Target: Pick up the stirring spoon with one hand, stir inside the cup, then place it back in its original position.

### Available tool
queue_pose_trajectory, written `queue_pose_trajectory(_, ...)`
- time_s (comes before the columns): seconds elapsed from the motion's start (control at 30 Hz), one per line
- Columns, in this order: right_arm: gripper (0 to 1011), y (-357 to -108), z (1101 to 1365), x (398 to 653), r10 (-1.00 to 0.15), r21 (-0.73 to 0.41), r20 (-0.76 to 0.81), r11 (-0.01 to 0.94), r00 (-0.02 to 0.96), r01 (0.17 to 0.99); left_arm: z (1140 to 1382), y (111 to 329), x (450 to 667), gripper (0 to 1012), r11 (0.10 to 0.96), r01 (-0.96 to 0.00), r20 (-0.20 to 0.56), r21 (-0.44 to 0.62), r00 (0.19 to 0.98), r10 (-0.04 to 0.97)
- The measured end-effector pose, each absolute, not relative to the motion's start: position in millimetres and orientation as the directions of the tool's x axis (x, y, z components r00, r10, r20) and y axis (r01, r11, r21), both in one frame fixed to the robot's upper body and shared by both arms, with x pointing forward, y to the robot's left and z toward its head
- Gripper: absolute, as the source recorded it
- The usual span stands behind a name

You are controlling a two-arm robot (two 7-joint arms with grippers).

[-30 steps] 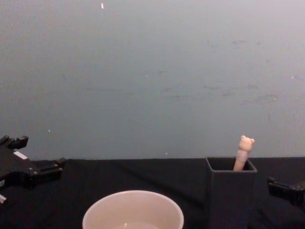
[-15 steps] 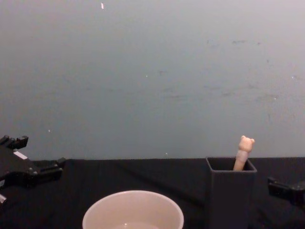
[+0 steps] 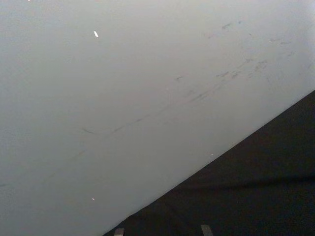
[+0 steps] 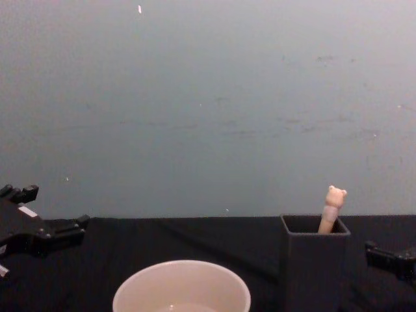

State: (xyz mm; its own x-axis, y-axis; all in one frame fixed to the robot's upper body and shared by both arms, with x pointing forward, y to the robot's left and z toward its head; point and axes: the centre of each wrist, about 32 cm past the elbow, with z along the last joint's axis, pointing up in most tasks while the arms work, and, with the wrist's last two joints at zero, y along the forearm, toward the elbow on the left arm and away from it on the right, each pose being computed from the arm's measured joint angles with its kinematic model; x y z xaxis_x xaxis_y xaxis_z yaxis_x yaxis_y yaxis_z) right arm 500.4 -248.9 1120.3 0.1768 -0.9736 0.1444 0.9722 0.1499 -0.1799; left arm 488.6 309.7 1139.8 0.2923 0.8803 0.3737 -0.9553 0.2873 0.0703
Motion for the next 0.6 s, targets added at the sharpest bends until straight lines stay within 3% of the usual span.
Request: queue_pose_trajectory(0.6,1000,-248.9,1120.3,500.4,-0.974,-0.18,0.144,0.15,0.177,0.972,1139.8,309.7,488.6,1001,0.287,-0.955,0.374,0.07,0.292,0.88)
